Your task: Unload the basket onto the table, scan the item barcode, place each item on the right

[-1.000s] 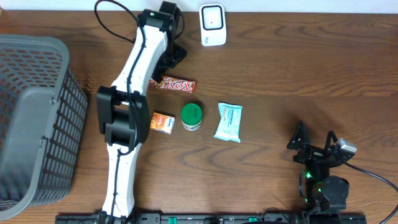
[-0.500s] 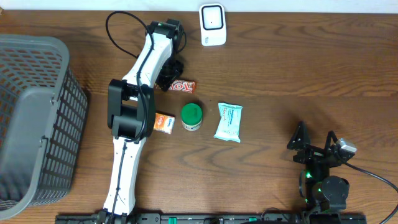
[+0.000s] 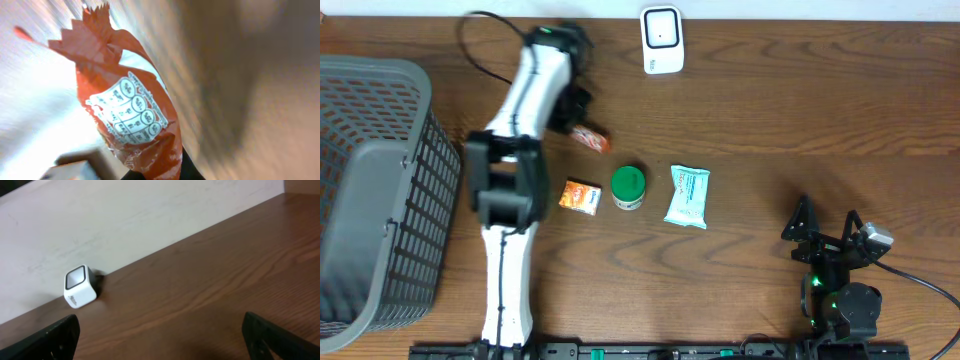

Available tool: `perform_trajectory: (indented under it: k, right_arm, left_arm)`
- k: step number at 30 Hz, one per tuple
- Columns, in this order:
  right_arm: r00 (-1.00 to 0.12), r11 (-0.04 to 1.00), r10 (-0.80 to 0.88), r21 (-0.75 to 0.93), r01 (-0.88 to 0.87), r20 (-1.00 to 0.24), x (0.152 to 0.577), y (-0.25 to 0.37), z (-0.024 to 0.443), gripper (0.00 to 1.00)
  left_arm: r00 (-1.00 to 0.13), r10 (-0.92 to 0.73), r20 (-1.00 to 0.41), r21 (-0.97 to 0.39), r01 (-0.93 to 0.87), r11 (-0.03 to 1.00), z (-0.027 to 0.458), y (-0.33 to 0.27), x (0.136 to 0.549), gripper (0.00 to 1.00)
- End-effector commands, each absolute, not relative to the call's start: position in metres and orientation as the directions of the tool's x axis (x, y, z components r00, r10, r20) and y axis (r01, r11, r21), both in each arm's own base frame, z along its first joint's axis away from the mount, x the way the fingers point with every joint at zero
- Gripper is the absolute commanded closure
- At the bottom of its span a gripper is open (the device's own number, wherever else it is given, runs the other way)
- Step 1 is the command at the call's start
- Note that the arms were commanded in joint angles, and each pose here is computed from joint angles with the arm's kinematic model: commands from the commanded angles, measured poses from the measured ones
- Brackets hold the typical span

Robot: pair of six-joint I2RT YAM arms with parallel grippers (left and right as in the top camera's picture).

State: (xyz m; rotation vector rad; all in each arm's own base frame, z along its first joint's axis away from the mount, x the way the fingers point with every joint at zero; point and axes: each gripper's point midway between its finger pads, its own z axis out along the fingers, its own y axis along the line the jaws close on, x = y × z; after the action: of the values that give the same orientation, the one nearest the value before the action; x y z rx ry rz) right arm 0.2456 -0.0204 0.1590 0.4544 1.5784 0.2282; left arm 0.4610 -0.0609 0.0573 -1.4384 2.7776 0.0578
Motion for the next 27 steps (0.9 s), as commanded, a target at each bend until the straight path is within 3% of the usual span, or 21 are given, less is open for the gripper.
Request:
perform_trajectory:
  k: [1,5,13,21,27]
  right_arm:
    - [-0.006,0.899,0.418,0.412,0.152,-0.909,0.245,-0.021,0.158,0.01]
    - [-0.007,0.899,0.418,0.412,0.152,-0.909,0.245,-0.021,0.158,0.01]
    - [-0.006,0.899,0.418,0.412,0.152,-0.909,0.245,-0.021,0.158,0.01]
    - [-0.007,0.899,0.418,0.412,0.152,-0.909,0.245,-0.021,0.158,0.01]
    - [-0.007,0.899,0.418,0.412,0.152,-0.909,0.245,-0.021,0.158,0.01]
  left_arm:
    - [-0.668,-0.733,-0.126,-0.170,-0.714,0.679,0.152,-0.059,0.468,0.92]
    - [-0.778,-0.605,-0.172,-0.227,-0.566,0.792,0.187,-0.084,0.459,0.92]
    - [-0.914,-0.382,-0.138,-0.224,-0.347,0.911,0.181,-0.186,0.424,0.90]
    - [-0.943,-0.163,-0.291,-0.191,-0.109,0.975,0.186,-0.284,0.394,0.84]
    - [-0.955,-0.067,-0.290,-0.171,-0.018,0.985,0.164,-0.327,0.373,0.84]
